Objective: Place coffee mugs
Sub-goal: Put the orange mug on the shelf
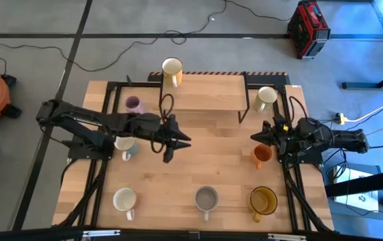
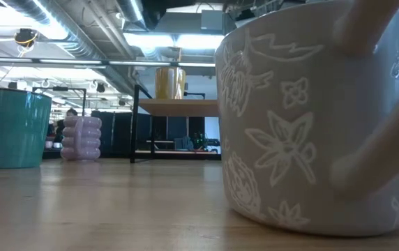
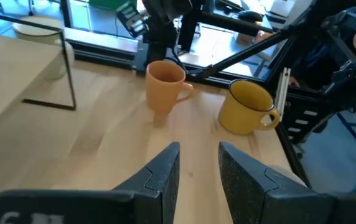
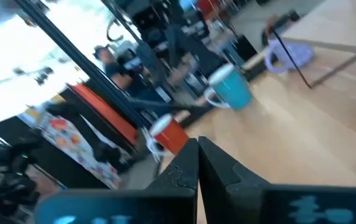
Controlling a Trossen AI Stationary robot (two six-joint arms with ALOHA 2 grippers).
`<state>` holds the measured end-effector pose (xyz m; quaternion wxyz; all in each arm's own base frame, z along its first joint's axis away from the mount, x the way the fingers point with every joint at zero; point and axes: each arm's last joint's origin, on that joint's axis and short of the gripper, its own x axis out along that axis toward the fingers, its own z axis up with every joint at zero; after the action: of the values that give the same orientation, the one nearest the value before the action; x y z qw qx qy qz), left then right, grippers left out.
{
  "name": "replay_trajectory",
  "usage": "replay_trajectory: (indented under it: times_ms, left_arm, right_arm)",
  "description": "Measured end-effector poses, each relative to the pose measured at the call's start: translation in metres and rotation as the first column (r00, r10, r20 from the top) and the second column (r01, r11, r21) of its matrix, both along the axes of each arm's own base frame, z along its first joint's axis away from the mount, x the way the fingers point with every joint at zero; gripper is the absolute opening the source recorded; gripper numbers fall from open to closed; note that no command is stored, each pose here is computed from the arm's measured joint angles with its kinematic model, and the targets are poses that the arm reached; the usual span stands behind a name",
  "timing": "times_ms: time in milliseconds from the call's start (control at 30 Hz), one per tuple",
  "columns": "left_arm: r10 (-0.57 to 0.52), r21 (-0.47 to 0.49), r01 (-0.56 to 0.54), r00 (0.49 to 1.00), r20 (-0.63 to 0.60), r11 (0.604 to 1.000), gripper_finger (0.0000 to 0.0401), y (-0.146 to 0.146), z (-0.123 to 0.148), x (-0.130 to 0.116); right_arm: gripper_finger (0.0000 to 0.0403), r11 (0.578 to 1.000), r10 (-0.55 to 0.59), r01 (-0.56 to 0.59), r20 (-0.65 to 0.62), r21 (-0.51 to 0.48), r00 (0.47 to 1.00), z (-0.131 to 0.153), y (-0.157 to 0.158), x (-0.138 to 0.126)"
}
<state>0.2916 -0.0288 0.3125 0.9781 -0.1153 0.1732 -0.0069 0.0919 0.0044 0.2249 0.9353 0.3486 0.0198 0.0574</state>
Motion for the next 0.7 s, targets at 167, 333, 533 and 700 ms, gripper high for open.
replay_trajectory:
  times_ms: [167, 333, 533, 700]
  left_arm:
    - [-0.005, 0.001, 0.005, 1.0, -0.01, 1.0, 0.0105, -0.002, -0.007, 0.007]
    - [-0.014, 0.028, 0.015, 1.0, -0.011, 0.999, 0.0105, -0.002, -0.007, 0.008]
    - [-0.032, 0.073, 0.033, 0.999, -0.011, 0.997, 0.0105, -0.002, -0.008, 0.007]
    - [-0.036, 0.082, 0.037, 0.999, -0.012, 0.996, 0.0105, -0.002, -0.008, 0.007]
  right_arm:
    - [0.0, 0.998, 0.033, -0.041, -0.169, -0.041, 0.985, 0.03, 0.001, 0.003]
    - [0.0, 0.995, 0.046, -0.074, -0.343, -0.068, 0.938, 0.057, 0.002, 0.012]
    - [0.0, 0.984, 0.096, -0.155, -0.464, -0.091, 0.88, 0.074, 0.015, 0.034]
    - [0.0, 0.979, 0.096, -0.18, -0.557, -0.098, 0.825, 0.072, 0.038, 0.051]
